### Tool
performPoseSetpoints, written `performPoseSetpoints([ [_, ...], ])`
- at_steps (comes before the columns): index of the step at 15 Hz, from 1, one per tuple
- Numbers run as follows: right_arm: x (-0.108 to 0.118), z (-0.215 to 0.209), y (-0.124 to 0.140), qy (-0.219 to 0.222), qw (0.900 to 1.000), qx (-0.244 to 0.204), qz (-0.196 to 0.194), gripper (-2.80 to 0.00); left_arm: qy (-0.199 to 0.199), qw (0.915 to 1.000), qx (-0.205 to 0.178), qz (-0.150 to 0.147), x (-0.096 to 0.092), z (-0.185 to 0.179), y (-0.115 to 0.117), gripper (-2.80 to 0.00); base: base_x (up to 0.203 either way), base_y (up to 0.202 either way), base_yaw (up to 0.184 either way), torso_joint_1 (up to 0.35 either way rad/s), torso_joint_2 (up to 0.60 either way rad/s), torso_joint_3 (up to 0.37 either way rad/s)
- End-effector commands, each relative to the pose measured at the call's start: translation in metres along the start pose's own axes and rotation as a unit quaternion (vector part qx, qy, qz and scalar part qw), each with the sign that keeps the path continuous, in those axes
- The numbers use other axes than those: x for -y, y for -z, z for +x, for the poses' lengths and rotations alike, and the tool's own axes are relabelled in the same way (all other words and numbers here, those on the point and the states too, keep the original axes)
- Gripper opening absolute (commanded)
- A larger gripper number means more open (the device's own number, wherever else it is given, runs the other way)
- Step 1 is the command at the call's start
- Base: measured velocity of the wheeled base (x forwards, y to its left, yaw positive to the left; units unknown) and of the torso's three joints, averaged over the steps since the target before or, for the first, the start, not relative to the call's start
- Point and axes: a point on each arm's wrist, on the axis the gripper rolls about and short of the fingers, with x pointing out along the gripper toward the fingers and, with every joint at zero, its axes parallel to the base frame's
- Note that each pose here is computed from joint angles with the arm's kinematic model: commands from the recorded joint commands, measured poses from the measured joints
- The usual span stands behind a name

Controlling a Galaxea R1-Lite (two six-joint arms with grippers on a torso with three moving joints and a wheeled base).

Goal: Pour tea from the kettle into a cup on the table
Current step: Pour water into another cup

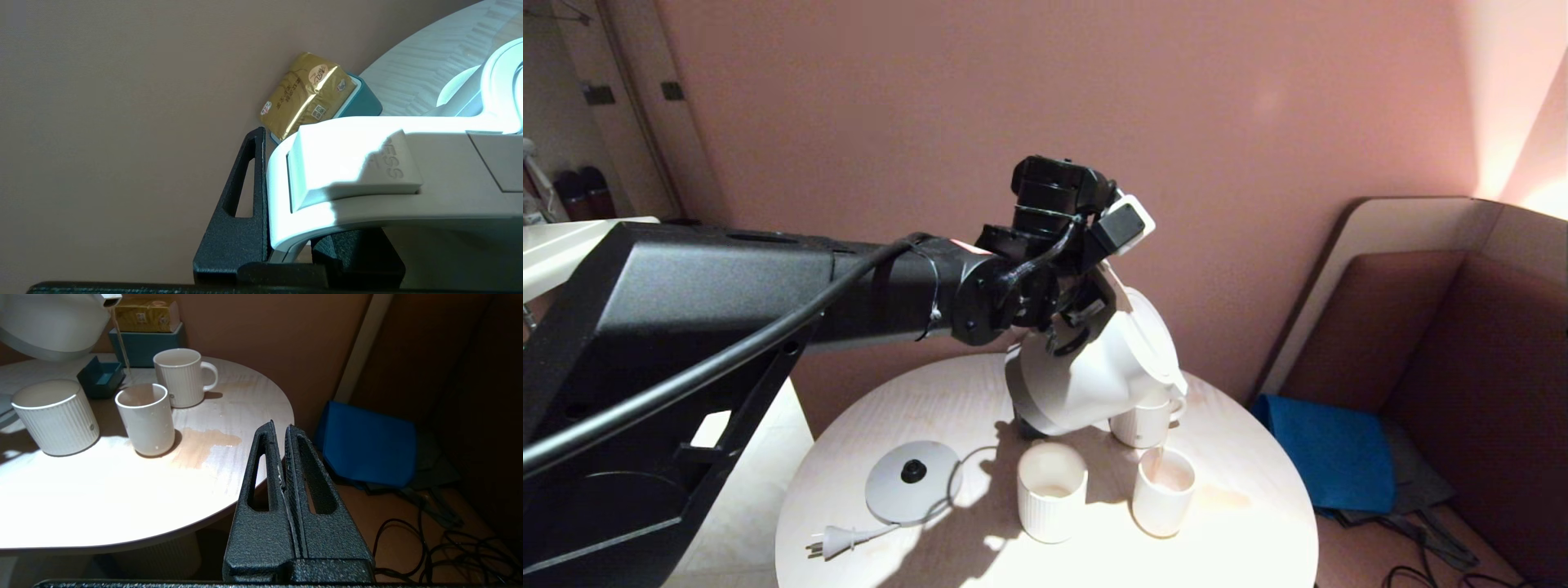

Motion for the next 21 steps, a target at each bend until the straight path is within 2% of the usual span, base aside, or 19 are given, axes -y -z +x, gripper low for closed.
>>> performPoseSetpoints([
  [1,0.0,0.0001,0.0,0.0,1.0,-0.001,0.0,-2.8,-0.001,1.0,-0.001,0.003,0.0,0.0,0.0001,-2.8,0.0,0.0,0.0,0.0,0.0,0.0],
  [21,0.0,0.0001,0.0,0.0,1.0,-0.001,0.0,-2.8,-0.001,0.9995,0.0,0.031,0.0008,0.0006,-0.0004,-2.8,0.0,0.0,0.0,0.0,0.0,0.0],
])
